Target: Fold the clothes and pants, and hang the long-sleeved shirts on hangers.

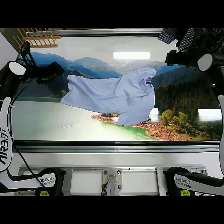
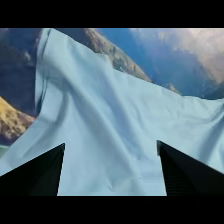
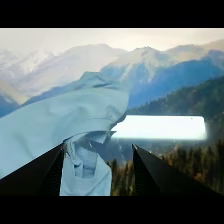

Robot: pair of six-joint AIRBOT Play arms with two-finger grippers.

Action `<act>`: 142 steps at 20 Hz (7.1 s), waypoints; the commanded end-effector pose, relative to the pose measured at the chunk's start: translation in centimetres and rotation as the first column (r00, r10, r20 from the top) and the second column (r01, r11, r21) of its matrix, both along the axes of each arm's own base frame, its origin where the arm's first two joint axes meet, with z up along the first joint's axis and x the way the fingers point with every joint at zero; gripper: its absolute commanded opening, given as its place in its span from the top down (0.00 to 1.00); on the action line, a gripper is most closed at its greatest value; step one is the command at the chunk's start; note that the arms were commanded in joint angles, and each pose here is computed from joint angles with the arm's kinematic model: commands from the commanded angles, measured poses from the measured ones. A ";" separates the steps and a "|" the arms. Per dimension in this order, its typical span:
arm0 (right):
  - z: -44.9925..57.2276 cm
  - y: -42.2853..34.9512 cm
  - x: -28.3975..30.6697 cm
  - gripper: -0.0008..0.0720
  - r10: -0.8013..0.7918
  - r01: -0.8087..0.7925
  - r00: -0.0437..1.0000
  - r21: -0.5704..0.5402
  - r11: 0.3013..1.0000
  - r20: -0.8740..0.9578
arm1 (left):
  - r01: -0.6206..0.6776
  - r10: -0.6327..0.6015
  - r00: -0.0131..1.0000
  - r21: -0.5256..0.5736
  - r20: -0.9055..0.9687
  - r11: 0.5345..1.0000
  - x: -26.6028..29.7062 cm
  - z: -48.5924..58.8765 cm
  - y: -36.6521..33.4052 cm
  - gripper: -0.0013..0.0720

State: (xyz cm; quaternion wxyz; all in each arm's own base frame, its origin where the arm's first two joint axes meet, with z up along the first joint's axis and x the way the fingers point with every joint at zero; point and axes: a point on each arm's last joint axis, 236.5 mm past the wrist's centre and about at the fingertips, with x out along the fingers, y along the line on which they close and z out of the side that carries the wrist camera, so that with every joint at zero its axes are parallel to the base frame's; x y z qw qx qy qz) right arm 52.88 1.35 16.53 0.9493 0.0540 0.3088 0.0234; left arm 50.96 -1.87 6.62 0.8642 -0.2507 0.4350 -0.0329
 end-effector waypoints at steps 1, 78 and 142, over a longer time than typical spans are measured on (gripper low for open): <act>-0.8 -1.7 -4.1 0.37 -0.021 0.021 0.993 -0.004 1.000 -0.117 | -0.058 0.054 0.989 -0.027 -0.139 0.998 -2.8 -3.8 2.9 0.14; 28.6 4.4 -19.4 0.97 0.263 -0.257 0.757 -0.097 0.962 0.599 | -0.217 0.009 0.566 0.138 0.824 0.966 -19.6 41.1 2.3 0.97; -7.3 -2.6 -18.6 0.37 -0.033 0.070 0.925 0.085 0.994 -0.378 | -0.169 0.193 0.862 0.093 -0.468 0.981 -24.4 -14.7 5.7 0.28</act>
